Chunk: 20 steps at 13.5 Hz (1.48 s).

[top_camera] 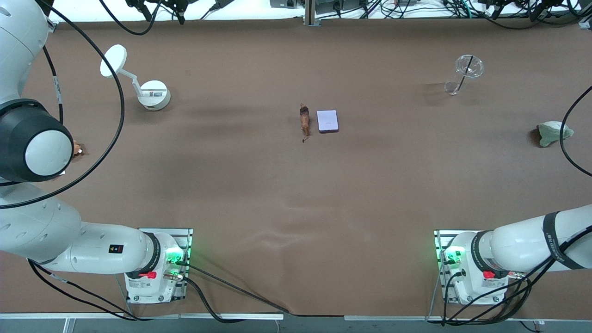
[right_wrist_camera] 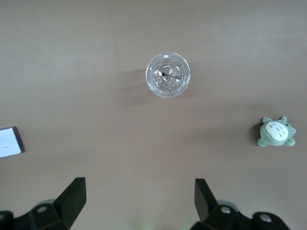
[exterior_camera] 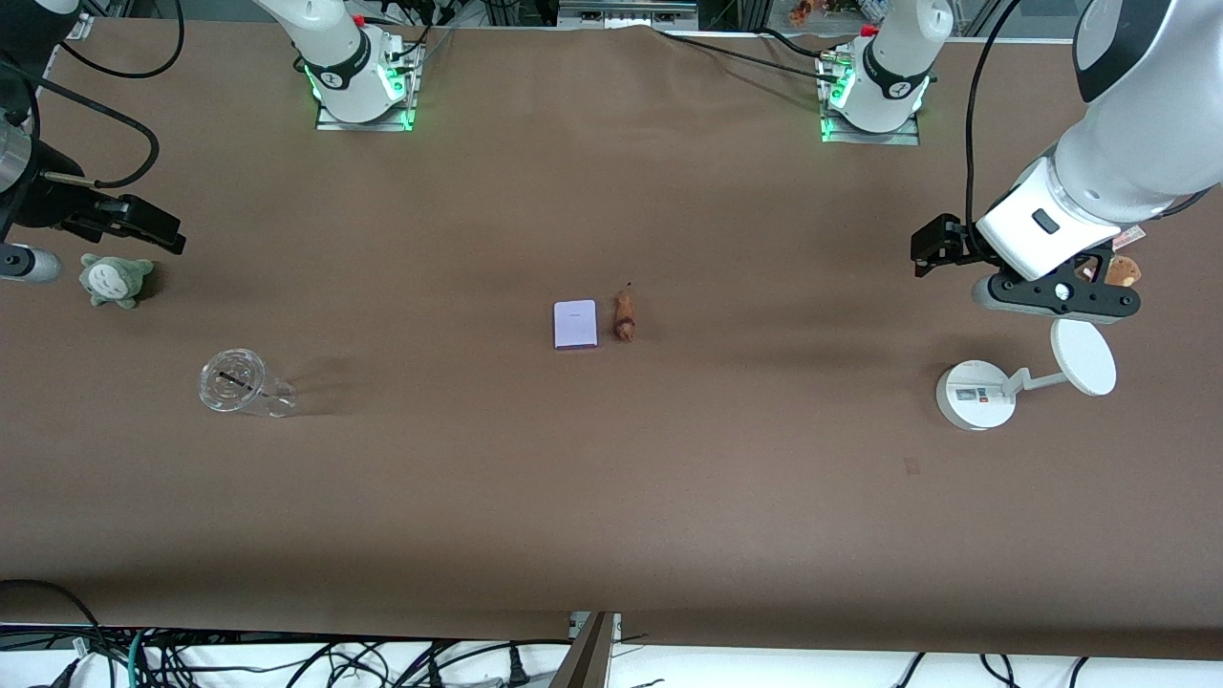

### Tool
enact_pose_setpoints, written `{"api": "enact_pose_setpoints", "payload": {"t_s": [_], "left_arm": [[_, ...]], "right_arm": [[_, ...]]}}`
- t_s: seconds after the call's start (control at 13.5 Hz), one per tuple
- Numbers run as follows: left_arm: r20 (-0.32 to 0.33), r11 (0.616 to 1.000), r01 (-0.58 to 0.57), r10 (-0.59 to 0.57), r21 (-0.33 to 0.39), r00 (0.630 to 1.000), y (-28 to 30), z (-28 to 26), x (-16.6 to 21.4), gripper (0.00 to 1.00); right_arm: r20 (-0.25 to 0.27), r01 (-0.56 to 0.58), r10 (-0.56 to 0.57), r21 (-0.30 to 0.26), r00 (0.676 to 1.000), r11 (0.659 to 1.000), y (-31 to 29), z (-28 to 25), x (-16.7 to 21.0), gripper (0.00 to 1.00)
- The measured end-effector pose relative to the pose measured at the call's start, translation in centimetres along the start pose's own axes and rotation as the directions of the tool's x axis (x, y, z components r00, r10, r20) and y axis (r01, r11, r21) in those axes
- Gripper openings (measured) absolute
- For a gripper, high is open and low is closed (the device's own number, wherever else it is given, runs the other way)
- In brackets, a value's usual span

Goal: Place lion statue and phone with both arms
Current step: 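Move the left gripper toward the brown lion statue beside the phone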

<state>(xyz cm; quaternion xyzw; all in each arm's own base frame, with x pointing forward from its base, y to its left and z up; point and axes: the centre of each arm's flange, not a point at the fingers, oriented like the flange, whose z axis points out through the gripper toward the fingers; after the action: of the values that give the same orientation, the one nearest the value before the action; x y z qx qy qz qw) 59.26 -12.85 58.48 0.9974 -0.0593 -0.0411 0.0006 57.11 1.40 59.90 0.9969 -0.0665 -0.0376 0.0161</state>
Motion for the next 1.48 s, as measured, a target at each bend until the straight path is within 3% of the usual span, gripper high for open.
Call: {"api": "enact_pose_setpoints", "payload": {"t_s": [0.59,1.11,1.33,1.48], "left_arm": [[0.000,1.000,0.000,0.000,0.000,1.000,0.0,0.0,0.0,1.00],[0.007,1.000,-0.008,0.008,-0.004,1.000,0.5,0.2,0.0,1.00],[0.048,1.000,-0.014,0.015,-0.025,0.999,1.0,2.4,0.8,1.00],[0.115,0.997,-0.034,0.041,-0.063,0.993,2.7,6.1,2.0,1.00]], "right_arm": [[0.006,0.000,0.000,-0.001,1.000,1.000,0.0,0.3,0.2,1.00],[0.057,0.032,-0.032,-0.014,0.998,0.999,-2.3,4.1,2.0,1.00],[0.044,0.054,-0.053,-0.013,0.998,0.998,-3.8,4.7,2.5,1.00],[0.030,0.056,-0.056,-0.012,0.998,0.998,-4.1,5.2,3.0,1.00]]}}
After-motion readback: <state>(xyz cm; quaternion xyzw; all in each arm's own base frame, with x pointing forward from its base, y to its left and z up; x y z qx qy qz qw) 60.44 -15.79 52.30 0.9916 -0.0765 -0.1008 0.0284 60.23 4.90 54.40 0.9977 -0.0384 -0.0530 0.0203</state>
